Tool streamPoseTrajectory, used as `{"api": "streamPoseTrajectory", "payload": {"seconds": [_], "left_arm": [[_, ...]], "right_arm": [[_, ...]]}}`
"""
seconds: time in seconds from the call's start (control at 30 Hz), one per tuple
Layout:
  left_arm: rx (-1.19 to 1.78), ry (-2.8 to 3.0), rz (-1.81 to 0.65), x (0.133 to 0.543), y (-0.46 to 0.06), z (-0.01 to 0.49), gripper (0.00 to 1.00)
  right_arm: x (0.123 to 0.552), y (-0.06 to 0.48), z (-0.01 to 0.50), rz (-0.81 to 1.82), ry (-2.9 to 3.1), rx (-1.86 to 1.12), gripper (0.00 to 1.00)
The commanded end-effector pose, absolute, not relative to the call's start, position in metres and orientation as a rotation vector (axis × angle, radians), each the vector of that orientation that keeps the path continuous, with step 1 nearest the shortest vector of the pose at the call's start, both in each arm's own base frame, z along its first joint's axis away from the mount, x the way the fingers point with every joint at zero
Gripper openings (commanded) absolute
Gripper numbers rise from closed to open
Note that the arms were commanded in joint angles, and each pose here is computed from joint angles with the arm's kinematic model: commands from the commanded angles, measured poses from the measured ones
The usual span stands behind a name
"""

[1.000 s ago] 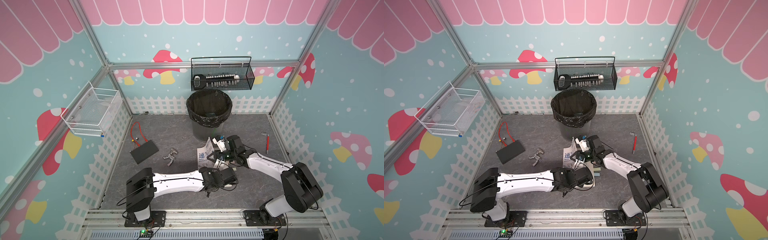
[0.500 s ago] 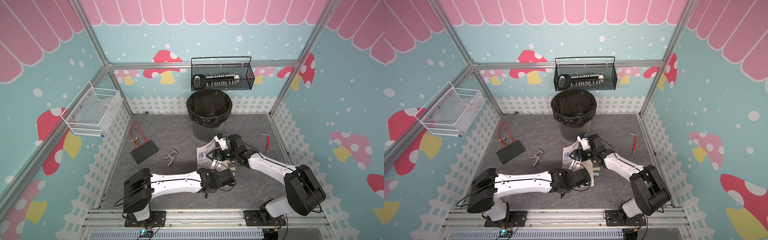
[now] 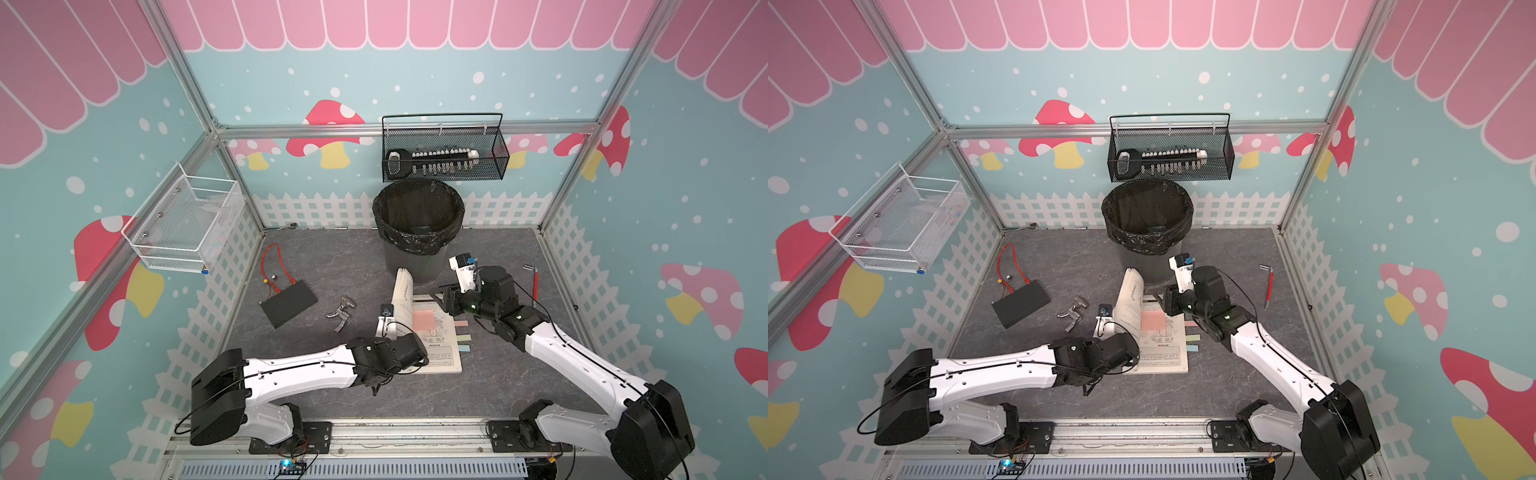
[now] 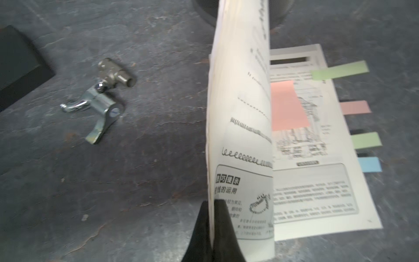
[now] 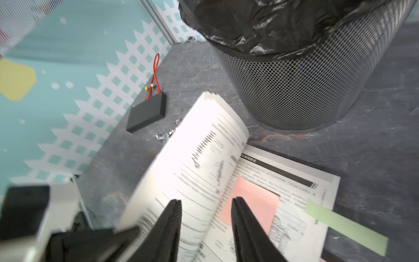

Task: Peel off the used sticky note
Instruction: Open the book at the center of the board.

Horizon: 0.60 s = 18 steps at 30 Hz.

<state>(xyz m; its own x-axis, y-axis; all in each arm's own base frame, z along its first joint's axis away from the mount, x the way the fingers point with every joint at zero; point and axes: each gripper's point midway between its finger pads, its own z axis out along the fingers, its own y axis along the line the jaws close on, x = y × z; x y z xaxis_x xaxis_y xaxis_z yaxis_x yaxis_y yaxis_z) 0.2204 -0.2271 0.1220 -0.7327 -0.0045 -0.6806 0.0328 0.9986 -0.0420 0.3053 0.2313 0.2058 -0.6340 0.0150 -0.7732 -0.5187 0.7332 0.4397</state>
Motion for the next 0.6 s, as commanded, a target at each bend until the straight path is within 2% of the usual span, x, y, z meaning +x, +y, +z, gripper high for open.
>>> {"api": "streamPoseTrajectory", "payload": {"seconds": [0.0, 0.1, 0.2, 0.4, 0.57], "left_arm": [[-0.088, 2.387, -0.003, 0.225, -0.191, 0.114, 0.0], [-0.132, 2.408, 0.032, 0.225, -0.172, 0.102, 0.0], [-0.144, 2.439, 0.056, 0.222, -0.165, 0.086, 0.0], [-0.137, 2.507, 0.16, 0.218, -0.16, 0.049, 0.0], [-0.145, 2.519, 0.202, 0.219, -0.158, 0.041, 0.0]], "right_arm": [[0.294, 0.241, 0.186, 0.885, 2.144, -0.484, 0.24], [0.289, 0.255, 0.177, 0.961, 2.137, -0.565, 0.14], [0.29, 0.269, 0.165, 1.029, 2.13, -0.617, 0.0], [0.295, 0.314, 0.136, 1.143, 2.151, -0.752, 0.0], [0.3, 0.354, 0.107, 1.174, 2.193, -0.846, 0.0]]}}
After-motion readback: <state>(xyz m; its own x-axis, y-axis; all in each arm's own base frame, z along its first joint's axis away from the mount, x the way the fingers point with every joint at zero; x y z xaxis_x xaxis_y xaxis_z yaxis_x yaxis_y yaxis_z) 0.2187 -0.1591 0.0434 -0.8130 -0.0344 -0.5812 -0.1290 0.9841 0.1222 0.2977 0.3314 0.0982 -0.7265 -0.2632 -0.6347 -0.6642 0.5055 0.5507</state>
